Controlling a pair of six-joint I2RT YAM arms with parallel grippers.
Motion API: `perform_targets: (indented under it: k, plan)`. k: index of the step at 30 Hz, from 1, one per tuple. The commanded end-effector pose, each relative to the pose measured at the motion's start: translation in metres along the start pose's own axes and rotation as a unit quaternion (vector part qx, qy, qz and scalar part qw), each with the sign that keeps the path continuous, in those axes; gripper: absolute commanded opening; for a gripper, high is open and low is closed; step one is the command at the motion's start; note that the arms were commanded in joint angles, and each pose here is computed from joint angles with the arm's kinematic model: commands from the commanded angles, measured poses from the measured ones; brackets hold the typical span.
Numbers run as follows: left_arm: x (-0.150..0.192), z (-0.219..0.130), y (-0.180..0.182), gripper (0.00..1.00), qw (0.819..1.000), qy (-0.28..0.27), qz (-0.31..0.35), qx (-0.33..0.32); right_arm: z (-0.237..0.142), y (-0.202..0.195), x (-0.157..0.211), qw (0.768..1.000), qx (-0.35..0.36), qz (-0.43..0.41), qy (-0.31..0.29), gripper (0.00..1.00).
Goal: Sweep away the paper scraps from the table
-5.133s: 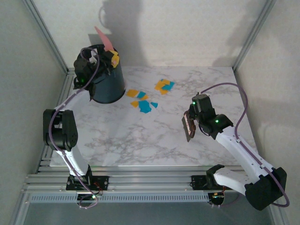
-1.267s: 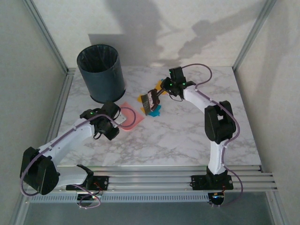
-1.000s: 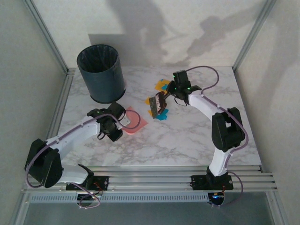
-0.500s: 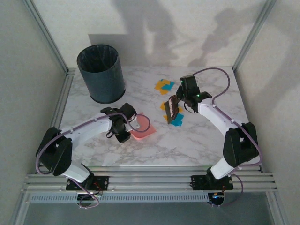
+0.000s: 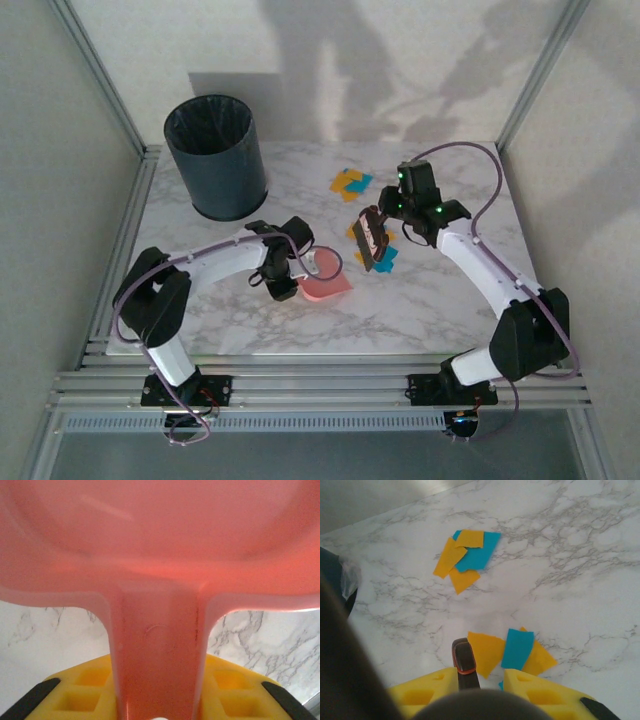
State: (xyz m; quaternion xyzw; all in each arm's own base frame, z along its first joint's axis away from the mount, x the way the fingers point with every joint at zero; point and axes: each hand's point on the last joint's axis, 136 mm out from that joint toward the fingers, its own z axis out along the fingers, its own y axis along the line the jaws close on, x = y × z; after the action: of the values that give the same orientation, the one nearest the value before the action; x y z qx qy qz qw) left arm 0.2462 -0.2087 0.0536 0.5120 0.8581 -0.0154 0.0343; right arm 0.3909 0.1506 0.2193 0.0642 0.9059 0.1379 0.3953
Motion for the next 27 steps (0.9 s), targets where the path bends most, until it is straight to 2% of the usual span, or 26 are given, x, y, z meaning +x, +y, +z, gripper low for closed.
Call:
perform_targets:
  k: [1, 10, 16, 27]
  plan:
    - [-0.007, -0.001, -0.005, 0.0, 1.0, 0.01, 0.024, 0.015, -0.022, -0.006, -0.013, 0.999, 0.003, -0.011, -0.032, 0.0]
    - [-0.012, 0.002, -0.005, 0.0, 0.998, 0.036, 0.039, 0.028, -0.053, -0.057, -0.02, 0.986, 0.126, -0.058, -0.092, 0.0]
    - [-0.015, 0.0, -0.01, 0.0, 0.996, 0.051, 0.041, 0.053, -0.06, -0.084, -0.018, 0.97, 0.2, -0.093, -0.1, 0.0]
    - [-0.02, -0.003, -0.005, 0.0, 0.997, 0.059, 0.037, 0.046, -0.049, -0.092, -0.005, 0.959, 0.237, -0.122, -0.097, 0.0]
